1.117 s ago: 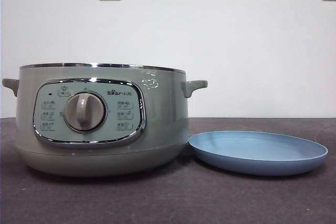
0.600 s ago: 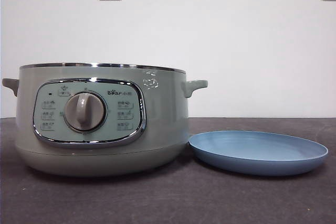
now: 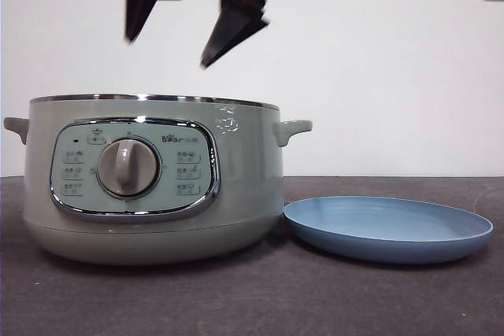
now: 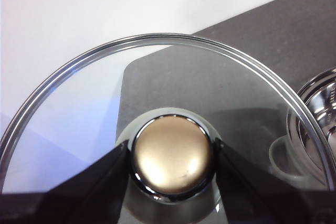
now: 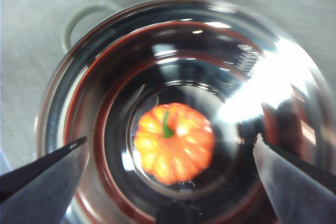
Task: Take the pumpkin out from the steamer,put the pumpkin in the blue plate,close the lid
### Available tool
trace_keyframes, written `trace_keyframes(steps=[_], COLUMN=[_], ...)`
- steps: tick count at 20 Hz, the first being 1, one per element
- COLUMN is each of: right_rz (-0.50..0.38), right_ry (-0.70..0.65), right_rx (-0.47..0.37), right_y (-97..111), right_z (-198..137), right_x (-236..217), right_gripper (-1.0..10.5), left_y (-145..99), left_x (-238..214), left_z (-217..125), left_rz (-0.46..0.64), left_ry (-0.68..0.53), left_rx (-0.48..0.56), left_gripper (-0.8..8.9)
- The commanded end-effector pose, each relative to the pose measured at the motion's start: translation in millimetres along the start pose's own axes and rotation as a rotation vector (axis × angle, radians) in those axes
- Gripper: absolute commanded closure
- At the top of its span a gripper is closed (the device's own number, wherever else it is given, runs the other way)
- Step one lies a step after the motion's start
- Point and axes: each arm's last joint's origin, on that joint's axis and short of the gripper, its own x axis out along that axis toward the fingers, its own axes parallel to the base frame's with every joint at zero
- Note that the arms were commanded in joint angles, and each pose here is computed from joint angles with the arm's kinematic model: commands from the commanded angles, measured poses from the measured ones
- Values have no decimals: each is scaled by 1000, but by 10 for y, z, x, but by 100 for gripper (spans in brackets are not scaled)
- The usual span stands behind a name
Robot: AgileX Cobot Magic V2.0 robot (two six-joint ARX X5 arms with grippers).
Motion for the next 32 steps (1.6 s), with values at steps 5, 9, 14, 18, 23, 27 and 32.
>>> trace_keyframes(steps=[5,9,14,18,23,27,32], right_rz=[1,10,-44,-37,-50,-78,-161], right_ry=[125,182,199,199,119,90,204], right_rx=[-51,-47,-55,-57,-50,-14,207], right_y=[39,22,6,22,46,-55,-616], right_z=[-94,-173,-186,-184,-76,-138,-475], right_x=[715,970,988,975,383,-396,-925], right_gripper=[406,407,827,959,959,959,959], left_y=[53,53,52,49,38,33,-8], left_x=[-59,-59,-59,-59,-59,-62,-12], left_z=[32,32,31,19,26,71,109], left_rz=[19,19,18,13,-26,-64,-91], left_ry=[-46,-46,-46,-35,-45,-90,-89], left_rx=[-26,-26,-25,-19,-23,-51,-46], left_gripper=[822,822,822,822,822,822,822])
